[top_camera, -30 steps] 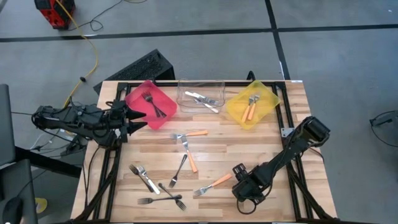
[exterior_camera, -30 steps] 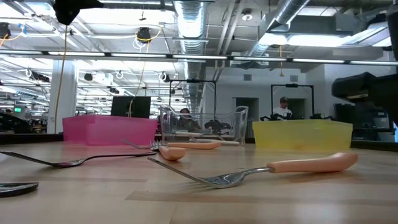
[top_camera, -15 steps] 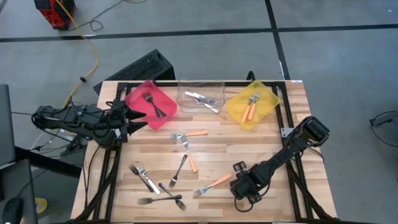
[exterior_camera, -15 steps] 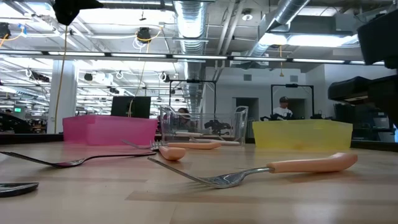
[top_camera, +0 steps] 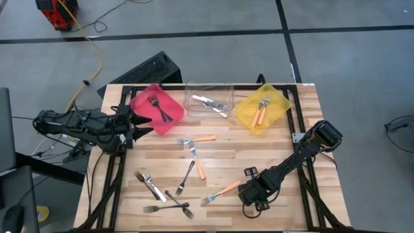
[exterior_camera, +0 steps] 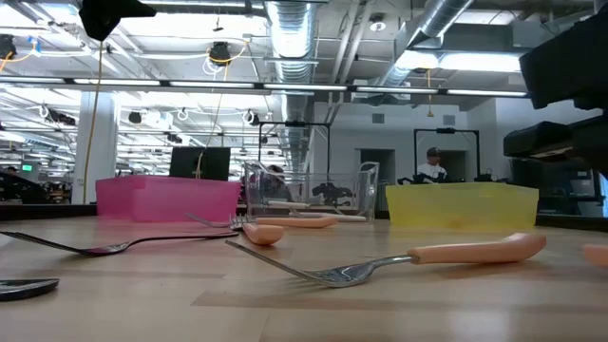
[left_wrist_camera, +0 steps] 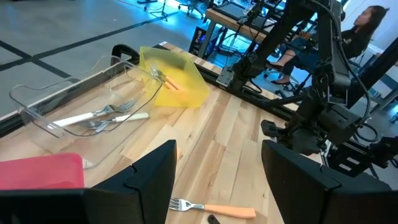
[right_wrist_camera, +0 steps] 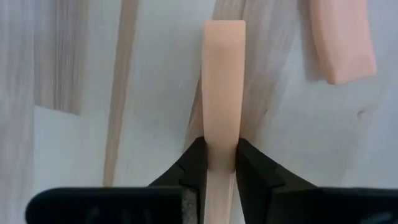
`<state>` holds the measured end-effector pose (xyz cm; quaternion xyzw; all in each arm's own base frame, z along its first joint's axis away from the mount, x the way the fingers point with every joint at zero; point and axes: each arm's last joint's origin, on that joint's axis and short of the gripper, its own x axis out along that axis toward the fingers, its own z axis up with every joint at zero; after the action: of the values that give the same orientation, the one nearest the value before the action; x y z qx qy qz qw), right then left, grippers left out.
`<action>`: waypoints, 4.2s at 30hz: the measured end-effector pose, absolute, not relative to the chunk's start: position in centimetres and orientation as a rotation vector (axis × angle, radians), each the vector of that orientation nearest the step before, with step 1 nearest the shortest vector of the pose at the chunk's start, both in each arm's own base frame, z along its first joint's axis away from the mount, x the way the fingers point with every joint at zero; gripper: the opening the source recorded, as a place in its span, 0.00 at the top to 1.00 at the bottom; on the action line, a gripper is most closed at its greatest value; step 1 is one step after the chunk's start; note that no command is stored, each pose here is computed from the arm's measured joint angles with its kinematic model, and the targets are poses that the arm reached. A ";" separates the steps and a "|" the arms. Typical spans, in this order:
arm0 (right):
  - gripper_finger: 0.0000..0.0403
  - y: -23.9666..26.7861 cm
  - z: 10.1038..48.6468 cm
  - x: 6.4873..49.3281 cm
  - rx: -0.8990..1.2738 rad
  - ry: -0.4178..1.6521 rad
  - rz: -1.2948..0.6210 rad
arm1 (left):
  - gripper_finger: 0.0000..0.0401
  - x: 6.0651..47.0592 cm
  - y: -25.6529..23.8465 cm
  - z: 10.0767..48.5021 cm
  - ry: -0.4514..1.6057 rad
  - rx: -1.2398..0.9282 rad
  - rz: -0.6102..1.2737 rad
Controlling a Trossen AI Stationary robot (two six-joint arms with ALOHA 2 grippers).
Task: Sort silverware by color (type)
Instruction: Put the orange fork into the yellow bin
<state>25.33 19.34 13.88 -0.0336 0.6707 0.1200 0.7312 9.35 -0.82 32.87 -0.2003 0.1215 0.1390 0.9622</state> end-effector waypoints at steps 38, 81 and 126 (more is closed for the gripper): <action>0.79 18.7 20.9 28.0 0.104 1.396 0.236 | 0.45 9.4 -0.8 32.9 0.242 -0.408 0.289; 0.79 1.0 26.9 31.9 0.757 1.204 -0.698 | 0.45 9.3 -0.5 32.9 0.210 -0.398 0.384; 0.79 -14.1 28.0 16.4 1.019 0.738 -1.210 | 0.45 9.3 -0.4 32.9 0.201 -0.395 0.414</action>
<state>16.42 -14.08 28.02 0.4471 0.3238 -0.5310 0.6429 9.25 -0.44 32.94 -0.1946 0.0988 0.2040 0.9543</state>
